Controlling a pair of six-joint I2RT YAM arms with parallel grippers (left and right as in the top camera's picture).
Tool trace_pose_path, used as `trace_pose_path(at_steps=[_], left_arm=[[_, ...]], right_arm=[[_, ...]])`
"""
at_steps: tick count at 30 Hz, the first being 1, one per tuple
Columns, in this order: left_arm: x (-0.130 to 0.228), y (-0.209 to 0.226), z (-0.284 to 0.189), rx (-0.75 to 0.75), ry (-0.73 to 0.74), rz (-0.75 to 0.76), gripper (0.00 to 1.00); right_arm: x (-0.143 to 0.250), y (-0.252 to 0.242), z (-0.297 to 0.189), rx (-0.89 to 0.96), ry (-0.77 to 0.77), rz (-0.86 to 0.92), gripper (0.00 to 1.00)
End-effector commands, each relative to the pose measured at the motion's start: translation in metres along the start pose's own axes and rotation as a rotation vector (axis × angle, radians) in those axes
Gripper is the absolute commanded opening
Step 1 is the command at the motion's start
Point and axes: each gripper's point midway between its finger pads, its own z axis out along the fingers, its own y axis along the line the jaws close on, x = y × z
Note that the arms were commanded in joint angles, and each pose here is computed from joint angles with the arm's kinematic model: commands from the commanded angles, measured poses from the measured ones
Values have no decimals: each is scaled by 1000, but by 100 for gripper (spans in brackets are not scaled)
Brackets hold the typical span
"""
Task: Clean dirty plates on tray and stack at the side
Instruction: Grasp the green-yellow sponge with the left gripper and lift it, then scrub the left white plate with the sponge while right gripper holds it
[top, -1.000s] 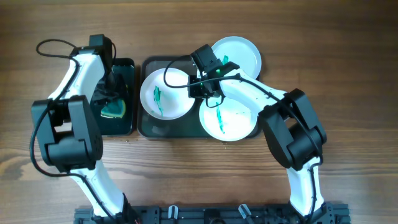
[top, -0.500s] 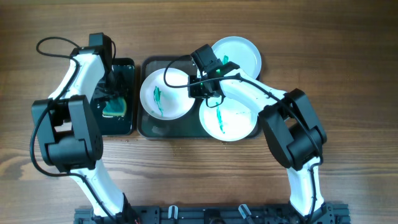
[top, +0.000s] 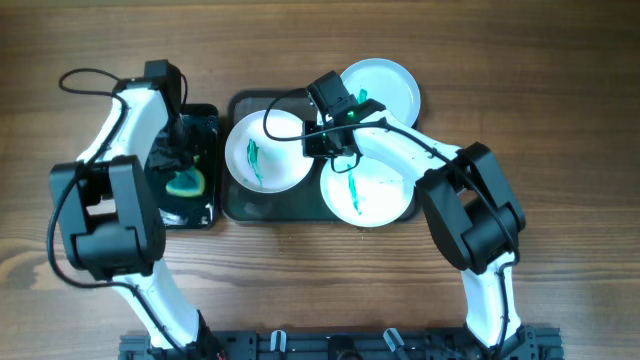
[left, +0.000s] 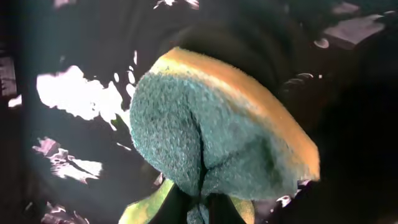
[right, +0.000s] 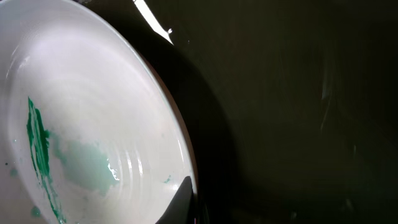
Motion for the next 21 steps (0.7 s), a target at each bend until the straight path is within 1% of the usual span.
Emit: trace_pose_path(at_steps=[1, 2, 4, 6, 8, 10, 11, 15, 18, 21], left_arm=[[-25, 5, -95, 82, -208, -95, 4], [-24, 6, -108, 94, -234, -106, 4], [-20, -1, -129, 167, -265, -103, 4], [-10, -21, -139, 282, -240, -77, 4], [-1, -41, -138, 345, -200, -48, 4], [4, -59, -127, 352, -182, -48, 4], [6, -76, -116, 360, -178, -47, 4], [15, -112, -84, 362, -154, -17, 4], [23, -130, -52, 295, -125, 35, 4], [27, -144, -25, 261, -86, 66, 4]], right_arm=[[4, -1, 9, -5, 26, 7, 4], [4, 0, 9, -9, 27, 5, 4], [4, 1, 6, -14, 28, 4, 4], [4, 1, 1, -15, 28, 9, 4], [4, -3, -5, 0, 34, 20, 5], [8, -13, -7, 25, 61, 75, 4], [12, -20, -8, 41, 80, 109, 4], [15, -25, -9, 54, 96, 126, 4], [16, -24, -9, 45, 101, 117, 4], [16, -23, -9, 41, 104, 115, 4]])
